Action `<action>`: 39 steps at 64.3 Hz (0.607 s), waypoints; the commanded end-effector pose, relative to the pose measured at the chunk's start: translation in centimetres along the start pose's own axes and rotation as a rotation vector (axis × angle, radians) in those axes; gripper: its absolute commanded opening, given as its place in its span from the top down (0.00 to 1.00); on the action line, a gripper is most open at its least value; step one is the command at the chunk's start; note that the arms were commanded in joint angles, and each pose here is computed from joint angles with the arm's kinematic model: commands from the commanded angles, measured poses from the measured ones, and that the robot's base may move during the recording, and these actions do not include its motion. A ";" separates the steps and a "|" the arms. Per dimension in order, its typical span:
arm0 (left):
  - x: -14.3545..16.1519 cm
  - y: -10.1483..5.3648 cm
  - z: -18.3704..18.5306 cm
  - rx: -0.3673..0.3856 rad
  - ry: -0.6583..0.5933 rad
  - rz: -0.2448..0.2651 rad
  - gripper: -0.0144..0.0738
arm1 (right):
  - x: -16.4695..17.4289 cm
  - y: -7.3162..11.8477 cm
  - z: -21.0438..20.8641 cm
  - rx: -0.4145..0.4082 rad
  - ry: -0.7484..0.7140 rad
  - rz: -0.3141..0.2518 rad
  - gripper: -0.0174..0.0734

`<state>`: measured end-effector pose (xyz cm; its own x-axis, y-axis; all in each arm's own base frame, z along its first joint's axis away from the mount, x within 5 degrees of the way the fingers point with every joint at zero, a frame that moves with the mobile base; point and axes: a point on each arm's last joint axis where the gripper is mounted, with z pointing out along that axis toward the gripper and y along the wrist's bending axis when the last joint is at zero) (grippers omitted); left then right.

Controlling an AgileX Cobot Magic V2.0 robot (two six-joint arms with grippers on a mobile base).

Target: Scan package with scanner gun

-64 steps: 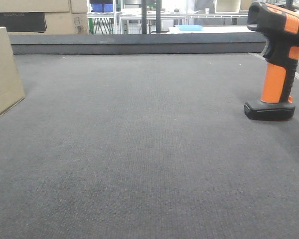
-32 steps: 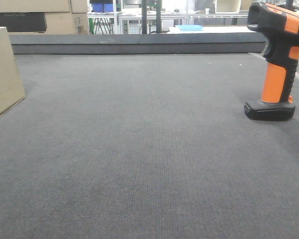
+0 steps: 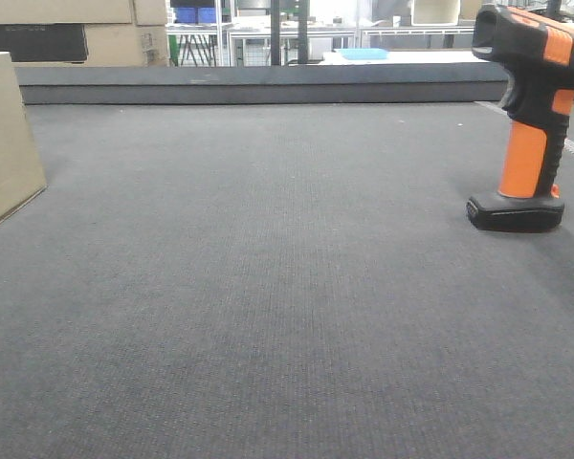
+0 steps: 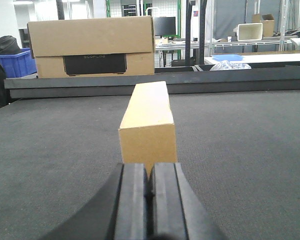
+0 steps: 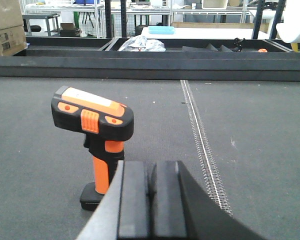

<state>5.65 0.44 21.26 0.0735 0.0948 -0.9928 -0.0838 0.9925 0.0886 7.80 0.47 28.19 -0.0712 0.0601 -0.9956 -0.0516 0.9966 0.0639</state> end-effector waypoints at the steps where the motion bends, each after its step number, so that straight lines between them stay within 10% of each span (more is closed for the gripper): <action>1: -0.2 0.0 0.0 -0.004 -0.024 -0.011 0.96 | 0.2 -0.1 -0.2 0.007 -0.022 0.000 0.98; 39: -0.2 0.0 0.0 -0.004 -0.024 -0.011 0.96 | 7.9 -0.9 -1.6 0.068 -0.056 0.003 0.98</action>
<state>5.63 0.43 21.27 0.0752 0.0949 -0.9926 -0.0839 0.9925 0.0886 5.69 0.04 20.25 -0.0512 0.0679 -0.9964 0.0065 0.9977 0.0676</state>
